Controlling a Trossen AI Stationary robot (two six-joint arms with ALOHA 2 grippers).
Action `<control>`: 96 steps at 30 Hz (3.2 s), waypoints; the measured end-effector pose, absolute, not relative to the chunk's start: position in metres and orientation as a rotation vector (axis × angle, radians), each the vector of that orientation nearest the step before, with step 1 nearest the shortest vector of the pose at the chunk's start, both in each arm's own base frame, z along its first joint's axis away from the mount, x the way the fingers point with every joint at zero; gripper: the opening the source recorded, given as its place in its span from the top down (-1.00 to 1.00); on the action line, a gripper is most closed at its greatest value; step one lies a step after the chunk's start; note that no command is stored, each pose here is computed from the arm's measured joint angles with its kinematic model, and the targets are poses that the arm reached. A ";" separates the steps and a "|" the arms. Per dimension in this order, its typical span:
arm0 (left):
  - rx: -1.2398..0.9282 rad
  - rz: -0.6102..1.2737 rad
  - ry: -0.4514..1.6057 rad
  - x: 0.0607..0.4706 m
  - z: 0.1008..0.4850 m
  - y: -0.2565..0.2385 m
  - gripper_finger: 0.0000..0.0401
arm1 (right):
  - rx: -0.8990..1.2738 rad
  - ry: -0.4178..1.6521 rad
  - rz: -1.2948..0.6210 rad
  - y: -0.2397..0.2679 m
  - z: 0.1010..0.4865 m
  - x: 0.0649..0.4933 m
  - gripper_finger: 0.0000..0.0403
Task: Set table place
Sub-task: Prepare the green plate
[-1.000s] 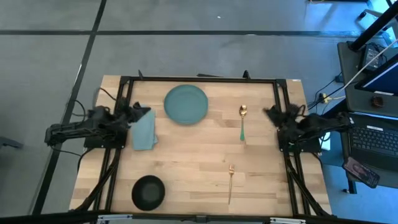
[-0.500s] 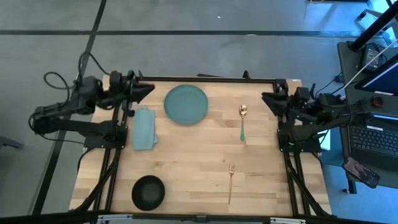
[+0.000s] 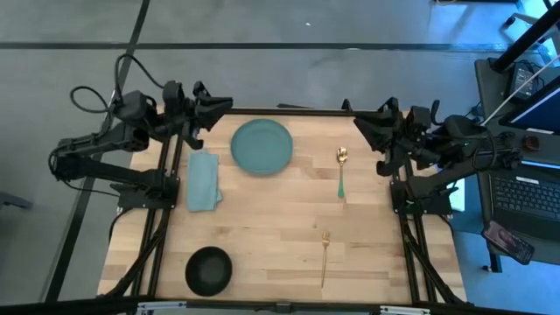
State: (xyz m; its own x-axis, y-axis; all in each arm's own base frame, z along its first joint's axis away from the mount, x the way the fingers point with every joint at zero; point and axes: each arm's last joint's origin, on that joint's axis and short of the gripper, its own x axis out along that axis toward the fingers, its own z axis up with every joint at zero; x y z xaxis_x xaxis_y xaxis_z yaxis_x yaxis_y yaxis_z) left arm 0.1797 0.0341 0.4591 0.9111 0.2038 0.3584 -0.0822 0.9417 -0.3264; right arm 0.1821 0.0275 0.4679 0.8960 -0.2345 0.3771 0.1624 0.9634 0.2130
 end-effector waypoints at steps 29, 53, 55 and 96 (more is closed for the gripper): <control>-0.309 0.160 -0.284 0.229 0.434 0.040 0.59 | 0.091 -0.276 -0.217 0.036 0.448 0.222 0.58; -0.446 0.358 0.011 0.296 0.365 0.067 0.52 | 0.206 -0.234 -0.202 0.037 0.443 0.223 0.58; -0.442 0.404 0.094 0.299 0.352 0.078 0.58 | 0.221 -0.230 -0.201 0.037 0.442 0.223 0.58; -0.308 0.450 1.078 0.359 0.144 0.073 0.35 | 0.230 -0.170 -0.203 0.037 0.436 0.225 0.58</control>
State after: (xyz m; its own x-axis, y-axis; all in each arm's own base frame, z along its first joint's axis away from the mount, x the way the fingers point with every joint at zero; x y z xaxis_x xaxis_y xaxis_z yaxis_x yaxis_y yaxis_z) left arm 0.3592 0.0735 0.1437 0.3964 0.2015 -0.8957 -0.4954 0.8683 -0.0239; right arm 0.2251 0.0370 0.4361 0.9652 -0.2186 0.1439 0.1798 0.9534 0.2421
